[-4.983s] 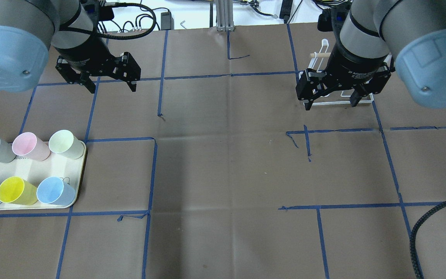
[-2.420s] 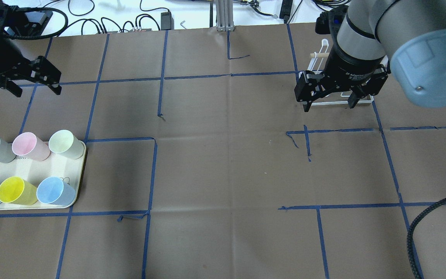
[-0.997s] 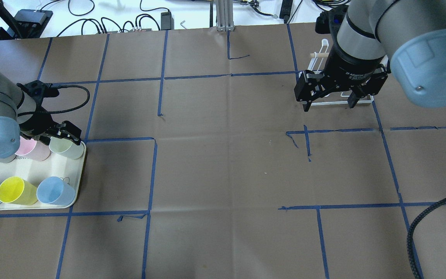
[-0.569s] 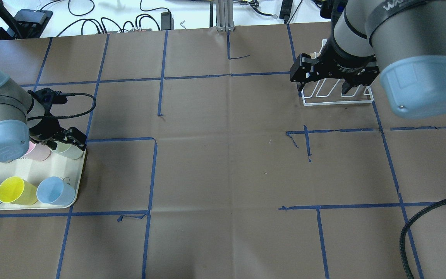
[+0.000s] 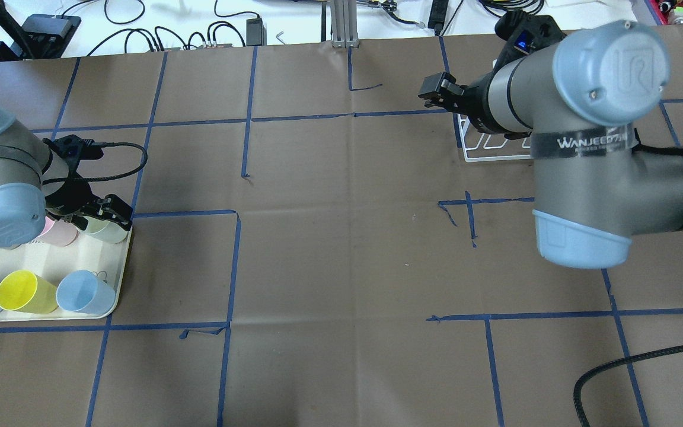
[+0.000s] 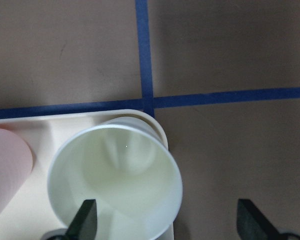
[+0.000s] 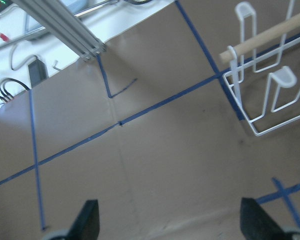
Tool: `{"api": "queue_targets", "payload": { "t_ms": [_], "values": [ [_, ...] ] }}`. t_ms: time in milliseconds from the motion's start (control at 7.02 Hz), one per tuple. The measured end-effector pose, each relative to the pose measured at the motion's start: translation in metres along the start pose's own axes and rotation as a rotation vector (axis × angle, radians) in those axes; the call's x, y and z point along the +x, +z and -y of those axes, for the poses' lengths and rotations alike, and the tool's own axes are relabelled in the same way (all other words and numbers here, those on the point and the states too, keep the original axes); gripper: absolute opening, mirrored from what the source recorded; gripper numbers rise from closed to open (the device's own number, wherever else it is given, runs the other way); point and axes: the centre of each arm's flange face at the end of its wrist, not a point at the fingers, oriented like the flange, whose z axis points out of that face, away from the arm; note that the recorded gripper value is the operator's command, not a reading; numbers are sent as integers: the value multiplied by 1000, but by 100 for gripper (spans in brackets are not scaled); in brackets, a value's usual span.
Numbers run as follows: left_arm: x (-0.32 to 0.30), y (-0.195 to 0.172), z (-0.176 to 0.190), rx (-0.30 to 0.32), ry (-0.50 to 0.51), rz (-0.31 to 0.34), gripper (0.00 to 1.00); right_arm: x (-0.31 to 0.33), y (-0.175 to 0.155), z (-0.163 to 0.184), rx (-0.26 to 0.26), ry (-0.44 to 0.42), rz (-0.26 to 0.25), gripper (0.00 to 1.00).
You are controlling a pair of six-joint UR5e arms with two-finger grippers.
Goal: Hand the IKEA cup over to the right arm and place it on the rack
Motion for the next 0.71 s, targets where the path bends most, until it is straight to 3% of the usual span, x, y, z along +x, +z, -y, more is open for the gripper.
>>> {"api": "queue_targets", "payload": {
  "t_ms": [142, 285, 427, 712],
  "values": [
    [-1, -1, 1, 4, -1, 2, 13, -5, 3, -17, -44, 138, 144, 100],
    [-1, -3, 2, 6, -4, 3, 6, -11, 0, -22, -46, 255, 246, 100],
    [-2, -4, 3, 8, -10, 4, 0, -14, -1, -22, -34, 341, 308, 100],
    [-2, -11, 5, 24, -31, 5, 0, -18, -4, -24, -11, 501, 397, 100]
  ]
}}
